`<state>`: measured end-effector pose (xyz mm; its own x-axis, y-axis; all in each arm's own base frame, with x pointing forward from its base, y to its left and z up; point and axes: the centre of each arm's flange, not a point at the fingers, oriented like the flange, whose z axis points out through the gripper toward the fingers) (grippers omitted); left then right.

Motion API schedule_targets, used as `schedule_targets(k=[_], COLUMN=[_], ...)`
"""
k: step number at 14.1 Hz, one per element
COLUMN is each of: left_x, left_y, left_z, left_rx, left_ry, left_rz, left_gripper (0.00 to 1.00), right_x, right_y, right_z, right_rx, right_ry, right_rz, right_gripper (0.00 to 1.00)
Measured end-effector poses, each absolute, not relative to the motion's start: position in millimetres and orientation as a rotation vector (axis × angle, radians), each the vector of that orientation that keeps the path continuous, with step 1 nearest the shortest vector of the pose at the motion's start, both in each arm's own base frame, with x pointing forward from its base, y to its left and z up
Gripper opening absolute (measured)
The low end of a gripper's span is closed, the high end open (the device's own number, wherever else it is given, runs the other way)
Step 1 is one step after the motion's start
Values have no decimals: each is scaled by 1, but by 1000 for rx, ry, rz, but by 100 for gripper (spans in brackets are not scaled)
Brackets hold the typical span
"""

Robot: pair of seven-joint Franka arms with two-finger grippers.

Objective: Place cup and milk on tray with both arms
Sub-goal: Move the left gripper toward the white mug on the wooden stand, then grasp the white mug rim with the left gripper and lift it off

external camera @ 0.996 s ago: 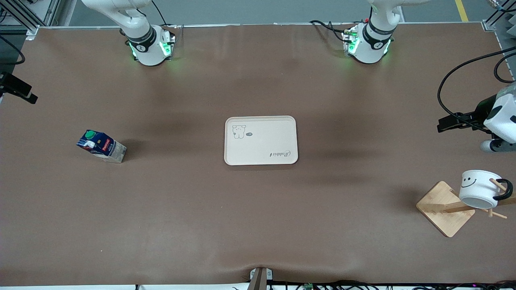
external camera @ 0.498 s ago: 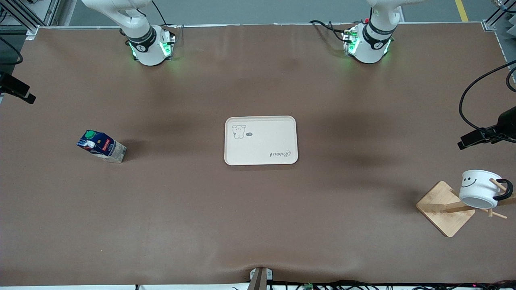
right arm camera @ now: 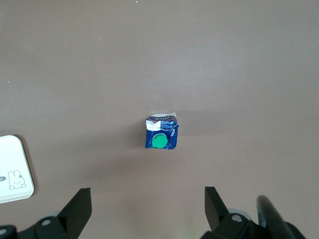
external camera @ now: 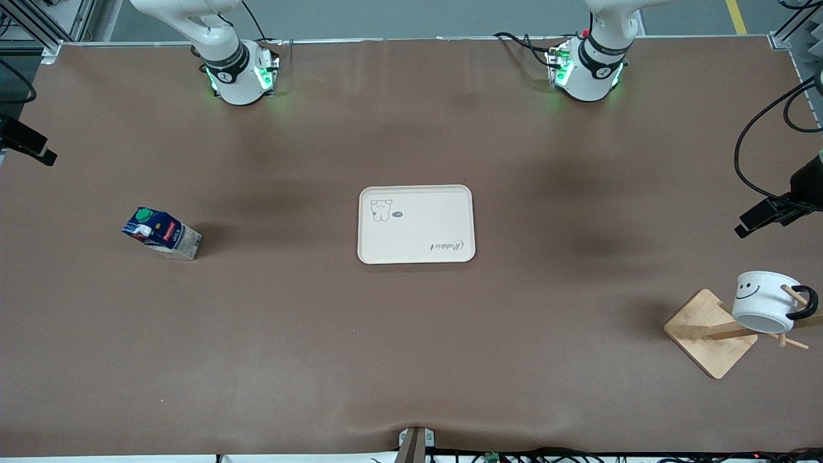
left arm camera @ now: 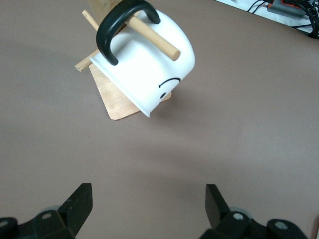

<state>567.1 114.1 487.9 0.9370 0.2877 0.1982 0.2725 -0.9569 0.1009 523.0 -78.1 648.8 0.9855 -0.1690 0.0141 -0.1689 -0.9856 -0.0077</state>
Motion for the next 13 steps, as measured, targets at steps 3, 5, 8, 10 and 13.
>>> schedule_targets(k=[3,5,8,10,13], left_x=[566,569,575,582,593], left_y=[132,145,165,172,171], left_z=[466,452,427,416,418], left_rx=[2983,2969,2902,2876,2875], left_ry=[403,402,366,334,308], left_rz=[382,408,445,456,475], left_gripper=[100,100,100,100,100], right_x=[523,523,523,523,523], right_y=[-78,-78,-78,-78,-78], right_z=[649,649,649,649,649], right_rx=[-3124,-3124,-3124,-3124,-3124], right_ry=[266,266,266,266,267], right_rz=[-22,-23,-22,-22,-22], right_gripper=[100,100,100,100,100])
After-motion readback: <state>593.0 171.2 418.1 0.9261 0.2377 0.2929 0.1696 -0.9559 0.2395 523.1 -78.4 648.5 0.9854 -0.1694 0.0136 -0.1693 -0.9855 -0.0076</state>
